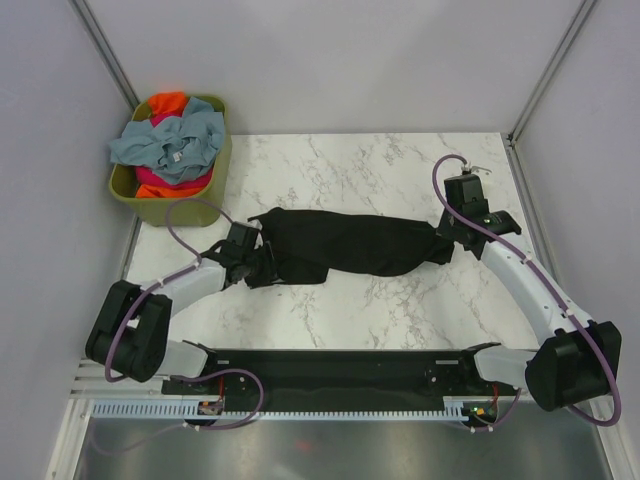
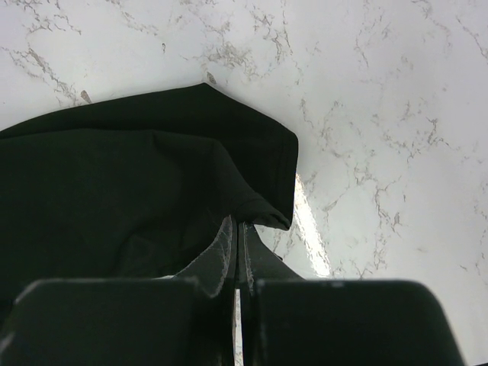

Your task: Fold and stack the t-shirts

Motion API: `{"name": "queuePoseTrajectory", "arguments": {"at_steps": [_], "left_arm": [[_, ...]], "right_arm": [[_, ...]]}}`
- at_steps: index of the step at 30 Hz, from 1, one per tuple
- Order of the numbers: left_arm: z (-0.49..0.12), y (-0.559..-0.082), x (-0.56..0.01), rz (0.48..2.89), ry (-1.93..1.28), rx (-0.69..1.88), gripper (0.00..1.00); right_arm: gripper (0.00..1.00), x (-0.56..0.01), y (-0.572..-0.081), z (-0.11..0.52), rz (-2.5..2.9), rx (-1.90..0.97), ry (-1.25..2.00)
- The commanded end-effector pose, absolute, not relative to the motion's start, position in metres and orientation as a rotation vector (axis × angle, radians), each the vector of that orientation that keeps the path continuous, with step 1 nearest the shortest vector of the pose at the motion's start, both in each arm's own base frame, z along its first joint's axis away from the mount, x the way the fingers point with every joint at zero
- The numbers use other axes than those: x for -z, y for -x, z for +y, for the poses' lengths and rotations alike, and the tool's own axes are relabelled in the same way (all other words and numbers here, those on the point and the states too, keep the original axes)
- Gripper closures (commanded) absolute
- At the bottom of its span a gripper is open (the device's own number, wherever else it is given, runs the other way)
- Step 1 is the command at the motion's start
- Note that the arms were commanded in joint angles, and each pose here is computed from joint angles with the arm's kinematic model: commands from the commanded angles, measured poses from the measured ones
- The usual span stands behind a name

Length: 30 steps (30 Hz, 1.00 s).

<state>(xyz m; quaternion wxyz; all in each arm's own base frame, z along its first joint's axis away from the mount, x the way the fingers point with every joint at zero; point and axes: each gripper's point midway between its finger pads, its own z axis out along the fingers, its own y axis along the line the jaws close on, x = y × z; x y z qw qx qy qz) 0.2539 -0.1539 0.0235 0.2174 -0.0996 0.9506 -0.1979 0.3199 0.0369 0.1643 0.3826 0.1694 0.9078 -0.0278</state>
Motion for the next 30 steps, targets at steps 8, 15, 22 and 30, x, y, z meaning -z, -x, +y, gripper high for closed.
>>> {"name": "queuePoseTrajectory", "arguments": {"at_steps": [8,15,22,30], "left_arm": [[-0.17,-0.267,-0.024,2.599,0.236,0.609,0.98],[-0.165,-0.274,-0.126,2.417,0.163,0.629,0.98],[-0.129,-0.258,-0.3,2.073,0.087,0.549,0.98],[-0.089,-0.197,-0.449,1.721,0.018,0.532,0.98]], "right_arm": [[1.0,-0.162,-0.325,0.042,2.305,0.037,-0.408],[1.0,-0.199,-0.323,0.055,2.237,-0.09,-0.344],[1.0,-0.301,-0.295,0.05,2.011,-0.193,-0.335],[0.99,-0.427,-0.218,0.026,1.683,-0.284,-0.349]]}}
